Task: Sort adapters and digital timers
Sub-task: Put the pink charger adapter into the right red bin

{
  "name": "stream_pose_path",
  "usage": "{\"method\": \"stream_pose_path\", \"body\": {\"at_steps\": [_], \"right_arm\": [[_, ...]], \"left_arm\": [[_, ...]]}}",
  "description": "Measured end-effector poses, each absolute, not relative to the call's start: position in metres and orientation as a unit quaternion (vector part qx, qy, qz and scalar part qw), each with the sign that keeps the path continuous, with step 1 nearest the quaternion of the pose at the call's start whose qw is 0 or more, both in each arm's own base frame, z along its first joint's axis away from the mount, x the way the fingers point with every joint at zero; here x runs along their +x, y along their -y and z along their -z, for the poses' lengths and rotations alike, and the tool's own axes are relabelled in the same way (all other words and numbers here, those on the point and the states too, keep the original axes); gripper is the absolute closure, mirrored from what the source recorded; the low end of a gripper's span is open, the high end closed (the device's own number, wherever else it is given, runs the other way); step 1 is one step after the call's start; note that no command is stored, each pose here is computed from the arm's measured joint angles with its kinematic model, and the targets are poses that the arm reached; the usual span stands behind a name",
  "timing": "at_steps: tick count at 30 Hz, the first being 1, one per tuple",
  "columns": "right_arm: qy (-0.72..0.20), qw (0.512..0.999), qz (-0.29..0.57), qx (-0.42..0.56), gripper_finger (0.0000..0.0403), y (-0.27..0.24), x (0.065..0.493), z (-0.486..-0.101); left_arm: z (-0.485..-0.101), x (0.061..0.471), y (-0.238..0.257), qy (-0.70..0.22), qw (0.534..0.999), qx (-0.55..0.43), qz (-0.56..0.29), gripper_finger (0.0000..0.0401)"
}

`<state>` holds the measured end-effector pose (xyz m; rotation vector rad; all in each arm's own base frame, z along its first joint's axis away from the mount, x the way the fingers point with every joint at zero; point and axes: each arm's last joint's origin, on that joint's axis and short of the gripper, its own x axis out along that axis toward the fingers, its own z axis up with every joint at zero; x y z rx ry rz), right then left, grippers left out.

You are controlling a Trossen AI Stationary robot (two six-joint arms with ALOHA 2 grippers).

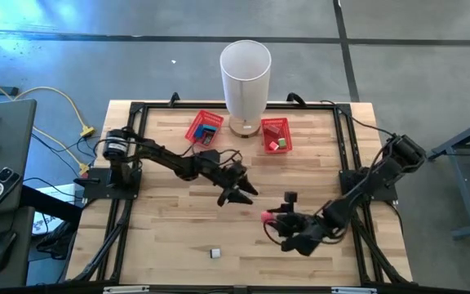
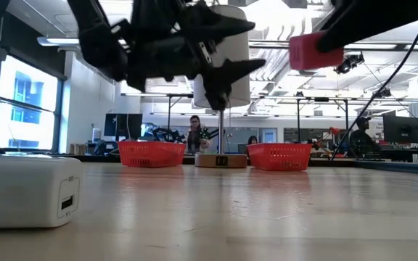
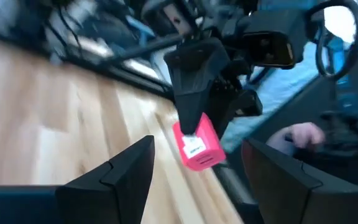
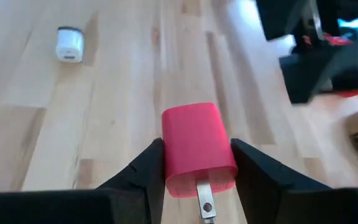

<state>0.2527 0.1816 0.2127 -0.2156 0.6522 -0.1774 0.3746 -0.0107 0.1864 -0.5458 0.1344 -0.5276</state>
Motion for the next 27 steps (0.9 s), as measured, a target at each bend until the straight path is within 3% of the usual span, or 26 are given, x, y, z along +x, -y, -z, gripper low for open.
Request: {"method": "stream_pose_path", "body": {"at_steps": [11,21,27], "right_arm": [[-0.253,0.942,0.175,-0.136,0.0260,-0.193,0.236,-0.215],[-0.209,0.959,0.181,-0.058,0.0260,-0.184,0.235,-0.189],[-0.117,0.988,0.097,0.002,0.0260,-0.177,0.247,-0.189]], "left_arm": [[-0.187,0.324,0.038,-0.018,0.992,-0.091,0.086,0.0166],[-0.186,0.319,0.064,-0.022,0.990,-0.090,0.108,0.0166],[-0.185,0.317,0.069,-0.025,0.987,-0.105,0.116,0.0166]]}}
